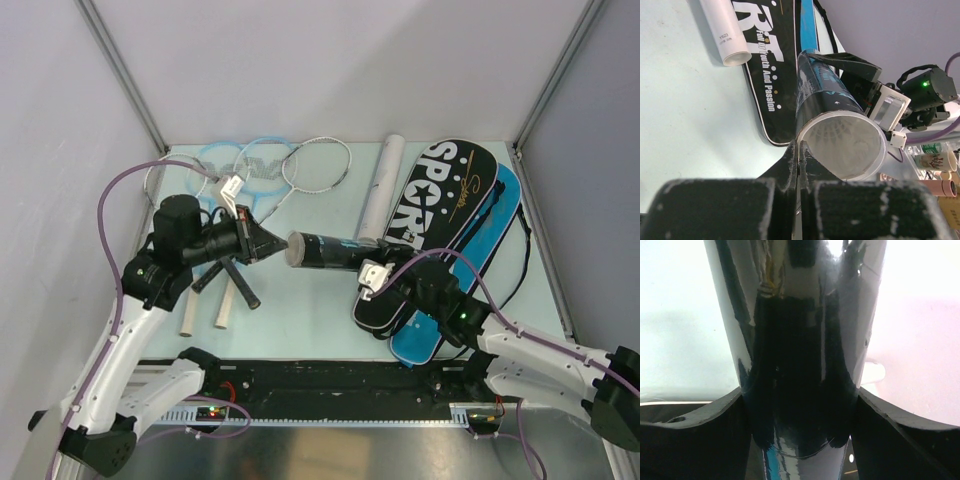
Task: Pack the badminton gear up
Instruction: Close the lid on the shuttle tube.
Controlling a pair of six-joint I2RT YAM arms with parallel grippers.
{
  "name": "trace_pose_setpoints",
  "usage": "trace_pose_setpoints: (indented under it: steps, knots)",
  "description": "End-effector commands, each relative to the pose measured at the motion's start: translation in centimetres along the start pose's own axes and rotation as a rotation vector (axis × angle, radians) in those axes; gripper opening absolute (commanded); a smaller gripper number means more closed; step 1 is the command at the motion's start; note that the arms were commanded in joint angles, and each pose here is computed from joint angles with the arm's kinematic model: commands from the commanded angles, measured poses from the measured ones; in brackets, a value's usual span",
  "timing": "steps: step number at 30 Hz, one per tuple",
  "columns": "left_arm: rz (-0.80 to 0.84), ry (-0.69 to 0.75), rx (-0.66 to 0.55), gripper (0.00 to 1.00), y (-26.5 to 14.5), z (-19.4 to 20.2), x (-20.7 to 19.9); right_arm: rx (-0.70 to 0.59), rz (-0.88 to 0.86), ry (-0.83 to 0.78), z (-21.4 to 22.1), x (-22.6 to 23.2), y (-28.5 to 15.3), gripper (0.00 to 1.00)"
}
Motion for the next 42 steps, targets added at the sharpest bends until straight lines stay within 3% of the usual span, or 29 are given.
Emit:
trace_pose_setpoints:
  steps: [1,16,42]
  knots:
    - [0.062,0.045,0.006,0.0,-0.2,-0.3,-1.3,-0.131,0.125,0.026,-2.9,-3.0,0.4,0.36]
    - [-0.06,0.088,-0.005,0.0,0.2,0.3,0.1,-0.125,0.134,0.049,-2.9,-3.0,0.2,0.36]
    - [-0.356,0.194,0.091,0.0,1.7,0.1,1.8,-0.114,0.082,0.022,-2.8,-2.0,1.5,0.35]
Point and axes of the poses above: each gripper's point midway between its finger pads, its own y axis out along the fingers, its own x axis along the line the jaws close on, z = x × y, the point moved 9 cm from there along -y, back along the fingers, and after that the axes turned 6 degrees about -y, right-handed, at the moved point
